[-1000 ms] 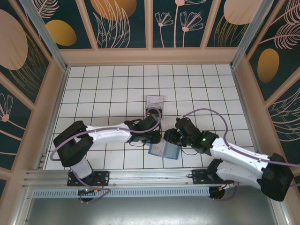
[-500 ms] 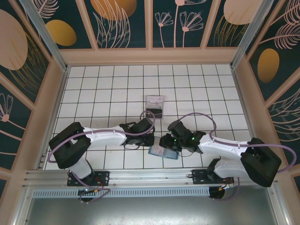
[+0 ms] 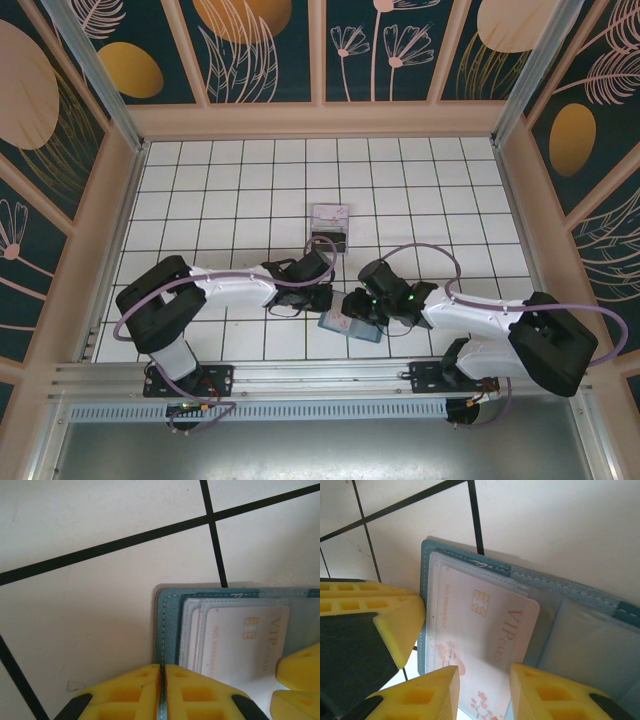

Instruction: Take the credit cards out of the card holder

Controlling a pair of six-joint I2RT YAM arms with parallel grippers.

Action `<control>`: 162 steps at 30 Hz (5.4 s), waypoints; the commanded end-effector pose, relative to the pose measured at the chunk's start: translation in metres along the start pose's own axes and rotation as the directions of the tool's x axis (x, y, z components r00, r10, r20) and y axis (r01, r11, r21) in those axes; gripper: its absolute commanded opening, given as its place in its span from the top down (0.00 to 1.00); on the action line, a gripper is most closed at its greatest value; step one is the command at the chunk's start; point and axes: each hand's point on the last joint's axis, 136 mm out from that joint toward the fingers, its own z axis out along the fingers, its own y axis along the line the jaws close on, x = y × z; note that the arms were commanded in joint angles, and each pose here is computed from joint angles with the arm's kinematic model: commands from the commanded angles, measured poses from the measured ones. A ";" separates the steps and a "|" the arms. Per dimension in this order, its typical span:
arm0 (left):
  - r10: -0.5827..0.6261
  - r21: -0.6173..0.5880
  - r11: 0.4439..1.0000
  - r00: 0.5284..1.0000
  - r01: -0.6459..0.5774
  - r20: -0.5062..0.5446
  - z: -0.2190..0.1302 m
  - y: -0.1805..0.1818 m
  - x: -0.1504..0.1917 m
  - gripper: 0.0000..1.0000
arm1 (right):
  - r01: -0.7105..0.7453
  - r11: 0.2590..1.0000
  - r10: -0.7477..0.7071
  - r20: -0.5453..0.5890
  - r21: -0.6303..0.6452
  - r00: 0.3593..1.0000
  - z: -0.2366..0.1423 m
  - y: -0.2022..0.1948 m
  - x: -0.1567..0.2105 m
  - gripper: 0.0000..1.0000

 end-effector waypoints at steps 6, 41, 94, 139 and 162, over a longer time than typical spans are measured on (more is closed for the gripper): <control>-0.005 -0.083 0.997 0.997 -0.002 -0.079 0.014 0.024 0.019 0.88 | -0.020 0.998 0.018 0.028 0.064 0.999 -0.004 -0.015 0.000 0.67; -0.005 -0.080 0.997 0.995 -0.003 -0.104 0.018 0.022 0.021 0.88 | -0.045 0.998 0.044 0.024 0.039 0.999 -0.008 -0.021 0.006 0.67; -0.002 -0.111 0.994 0.990 -0.013 -0.139 0.020 0.025 0.025 0.92 | -0.141 0.973 0.158 0.082 -0.182 0.984 -0.005 -0.030 -0.005 0.80; -0.055 -0.155 0.987 0.986 0.030 -0.156 0.019 0.046 0.043 0.92 | -0.063 0.977 0.083 0.090 -0.204 0.992 -0.016 -0.025 -0.010 0.95; -0.147 -0.073 0.987 0.989 0.146 -0.004 -0.033 0.036 0.031 0.82 | 0.120 0.981 -0.131 -0.060 -0.155 0.990 0.018 0.016 -0.024 0.98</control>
